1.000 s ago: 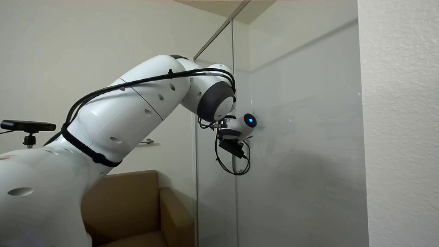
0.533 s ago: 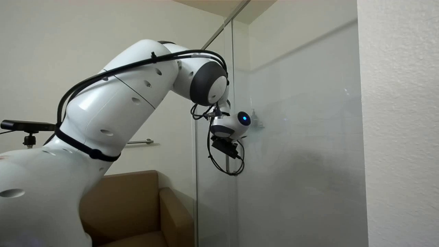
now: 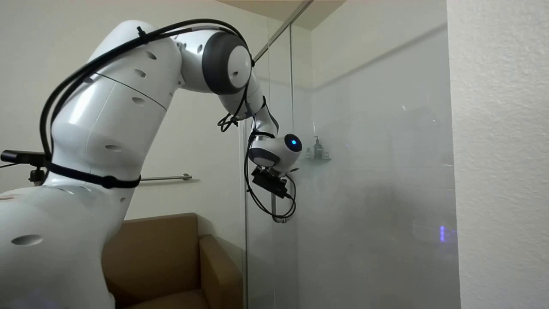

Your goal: Open the shower door.

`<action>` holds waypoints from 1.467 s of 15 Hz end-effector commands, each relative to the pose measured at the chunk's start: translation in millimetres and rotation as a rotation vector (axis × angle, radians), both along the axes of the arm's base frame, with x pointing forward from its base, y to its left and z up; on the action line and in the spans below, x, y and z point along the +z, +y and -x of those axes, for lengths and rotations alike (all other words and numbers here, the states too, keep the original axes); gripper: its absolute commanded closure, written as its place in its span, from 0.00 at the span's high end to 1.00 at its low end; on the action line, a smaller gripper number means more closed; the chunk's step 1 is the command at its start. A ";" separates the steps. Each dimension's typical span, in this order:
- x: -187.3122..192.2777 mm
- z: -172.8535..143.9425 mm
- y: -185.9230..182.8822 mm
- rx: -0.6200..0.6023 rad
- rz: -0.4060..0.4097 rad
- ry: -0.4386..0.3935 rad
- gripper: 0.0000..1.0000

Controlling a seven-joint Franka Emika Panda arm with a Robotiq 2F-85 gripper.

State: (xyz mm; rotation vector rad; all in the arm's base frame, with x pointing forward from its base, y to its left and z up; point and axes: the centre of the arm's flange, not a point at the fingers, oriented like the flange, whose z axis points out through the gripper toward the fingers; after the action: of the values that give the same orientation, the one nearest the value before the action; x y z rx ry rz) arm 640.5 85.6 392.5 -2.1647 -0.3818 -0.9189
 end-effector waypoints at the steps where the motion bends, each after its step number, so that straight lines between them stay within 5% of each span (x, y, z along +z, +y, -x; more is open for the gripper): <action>1: 8.8 49.9 51.4 0.089 0.004 0.068 1.00; 5: 18.6 62.0 54.8 0.094 0.066 0.077 1.00; 6: 7.9 38.9 10.9 0.030 0.091 0.027 1.00; 14: 8.1 58.6 19.7 0.043 0.140 0.027 1.00; 22: 6.6 81.4 26.0 0.109 0.105 0.020 1.00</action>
State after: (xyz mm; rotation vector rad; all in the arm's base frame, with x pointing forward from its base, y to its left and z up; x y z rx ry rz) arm 587.8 100.2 402.8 -2.2906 -0.4952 -0.8656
